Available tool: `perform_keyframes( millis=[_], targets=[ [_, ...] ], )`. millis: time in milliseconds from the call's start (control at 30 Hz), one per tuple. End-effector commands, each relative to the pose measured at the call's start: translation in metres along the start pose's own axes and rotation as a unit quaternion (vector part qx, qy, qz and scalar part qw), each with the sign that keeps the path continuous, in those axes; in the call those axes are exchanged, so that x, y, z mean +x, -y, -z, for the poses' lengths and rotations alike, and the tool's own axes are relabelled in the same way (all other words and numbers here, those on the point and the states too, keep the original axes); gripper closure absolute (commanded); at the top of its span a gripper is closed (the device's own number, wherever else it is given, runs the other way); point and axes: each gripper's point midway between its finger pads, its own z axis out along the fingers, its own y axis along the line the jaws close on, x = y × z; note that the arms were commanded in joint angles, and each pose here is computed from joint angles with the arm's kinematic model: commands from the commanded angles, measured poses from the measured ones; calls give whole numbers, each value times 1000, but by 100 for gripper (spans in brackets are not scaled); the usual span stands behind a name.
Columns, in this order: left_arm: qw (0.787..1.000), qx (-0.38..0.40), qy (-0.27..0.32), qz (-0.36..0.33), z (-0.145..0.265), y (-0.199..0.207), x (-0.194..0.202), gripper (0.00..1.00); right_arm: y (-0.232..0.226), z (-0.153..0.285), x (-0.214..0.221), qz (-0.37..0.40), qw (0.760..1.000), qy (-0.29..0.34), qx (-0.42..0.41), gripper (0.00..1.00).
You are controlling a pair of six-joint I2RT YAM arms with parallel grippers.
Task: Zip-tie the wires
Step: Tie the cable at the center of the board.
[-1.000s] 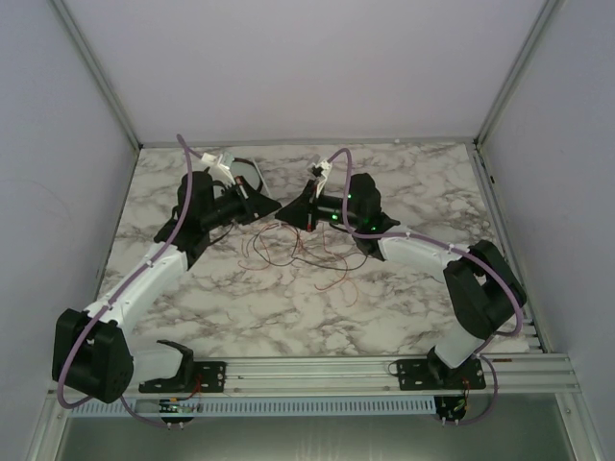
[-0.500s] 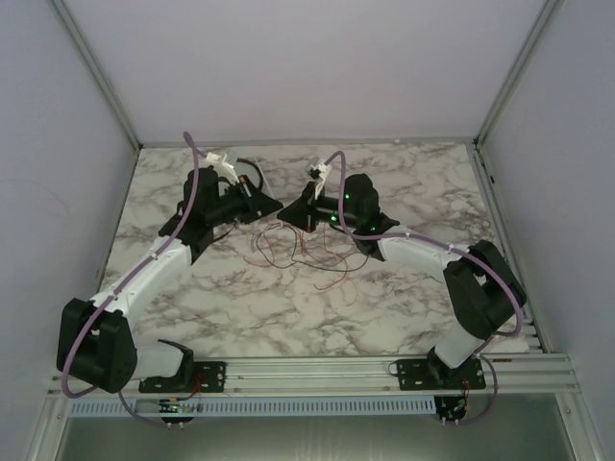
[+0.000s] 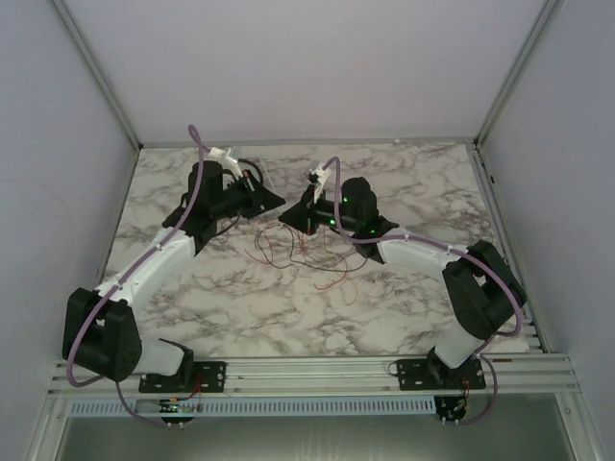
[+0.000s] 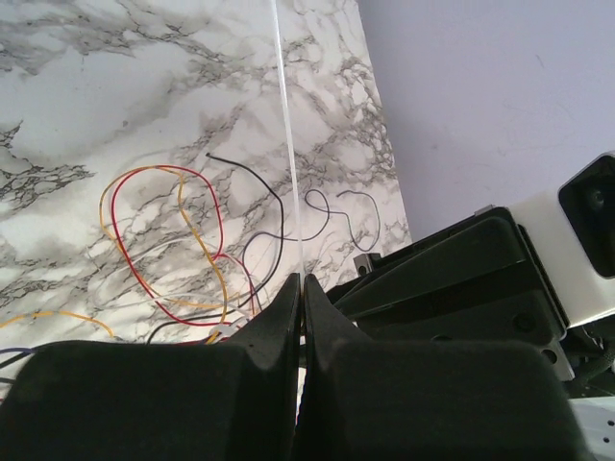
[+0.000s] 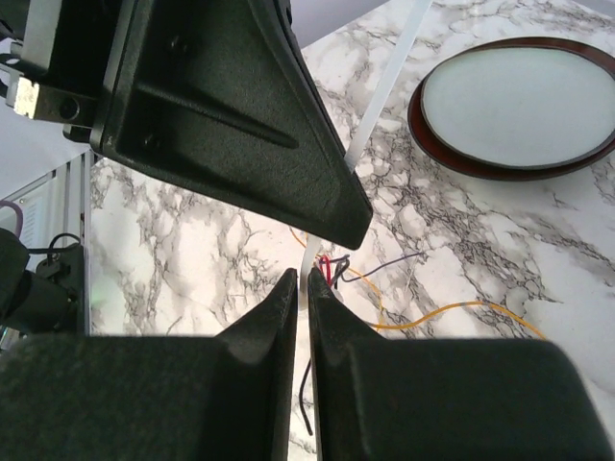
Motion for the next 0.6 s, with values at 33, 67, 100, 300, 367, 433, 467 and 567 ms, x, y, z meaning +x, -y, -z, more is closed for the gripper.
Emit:
perform_keyframes(
  millis=[33,67,100,300,367,433,467,567],
  targets=[
    [996,46,65,-36,3,38,-46,100,-13,3,41,-25,998,-63,-15,93],
    [996,46,67,-38,3,39,-48,100,-13,4,43,-26,997,-65,-15,93],
    [996,46,68,-38,3,39,-50,100,-13,4,44,-27,997,-66,-14,93],
    [995,46,75,-50,2,45,-63,100,-12,5,52,-33,997,-73,-10,92],
    [995,43,74,-52,1,45,-66,100,-13,6,55,-36,996,-77,-9,92],
    [995,42,76,-57,1,46,-70,100,-12,7,58,-38,996,-80,-8,92],
    [995,41,77,-58,0,45,-72,100,-13,7,59,-39,996,-81,-7,92],
    [994,40,77,-61,-1,46,-76,100,-13,8,61,-40,996,-82,-6,92]
  ],
)
